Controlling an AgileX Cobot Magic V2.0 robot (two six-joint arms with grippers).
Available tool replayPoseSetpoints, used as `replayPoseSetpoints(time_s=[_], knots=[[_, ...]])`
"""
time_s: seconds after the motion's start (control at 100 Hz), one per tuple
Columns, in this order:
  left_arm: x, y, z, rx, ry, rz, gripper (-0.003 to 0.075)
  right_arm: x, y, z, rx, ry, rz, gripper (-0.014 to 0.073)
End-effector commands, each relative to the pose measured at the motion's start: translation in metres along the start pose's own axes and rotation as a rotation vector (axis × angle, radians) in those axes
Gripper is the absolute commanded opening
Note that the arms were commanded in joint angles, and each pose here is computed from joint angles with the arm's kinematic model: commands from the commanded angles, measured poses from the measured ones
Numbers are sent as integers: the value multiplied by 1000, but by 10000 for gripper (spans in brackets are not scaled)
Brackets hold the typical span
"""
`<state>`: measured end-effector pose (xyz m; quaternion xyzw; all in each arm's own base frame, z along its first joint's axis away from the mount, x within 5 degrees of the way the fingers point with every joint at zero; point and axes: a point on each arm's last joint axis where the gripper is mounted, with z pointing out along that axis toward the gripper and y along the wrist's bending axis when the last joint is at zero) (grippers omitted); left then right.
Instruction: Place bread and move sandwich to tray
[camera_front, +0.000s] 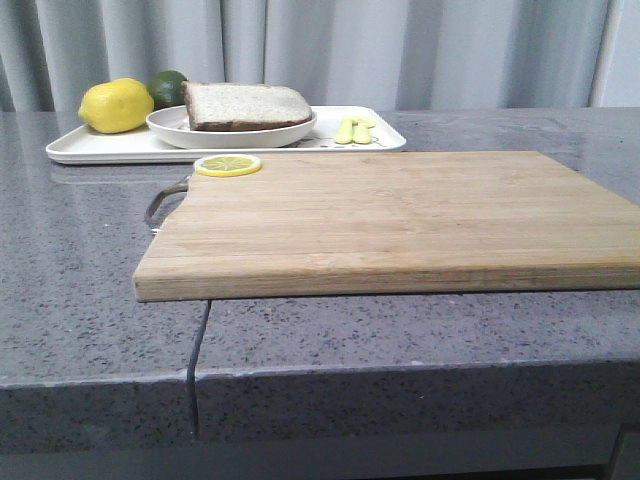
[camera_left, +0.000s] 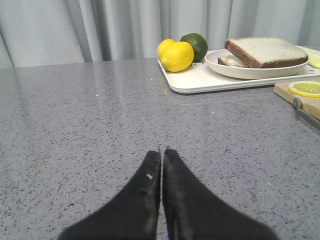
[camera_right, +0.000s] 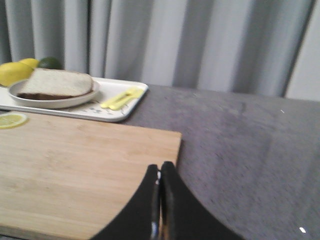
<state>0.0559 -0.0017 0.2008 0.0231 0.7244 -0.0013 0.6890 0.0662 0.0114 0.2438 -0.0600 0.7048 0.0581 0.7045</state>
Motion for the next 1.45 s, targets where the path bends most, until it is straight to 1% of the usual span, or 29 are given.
replayPoseSetpoints(time_s=[0.0,0.13,0.31,0.44,1.44], knots=[[-3,-1,-2,10,-93,-18,-20,-7,-5,-6,84,-55,22,-70],[-3,-1,-2,10,-93,-18,-20,5,-8,-13,143,-93,39,-70],[-3,-1,-2,10,-93,-18,-20,30,-8,-15,150,-86,34,-70],[-3,-1,-2,10,-93,-18,-20,41,-8,-13,150,-67,35,-70],[-3,-1,-2,10,-93,-18,-20,40,-8,-13,150,-73,25,-70]])
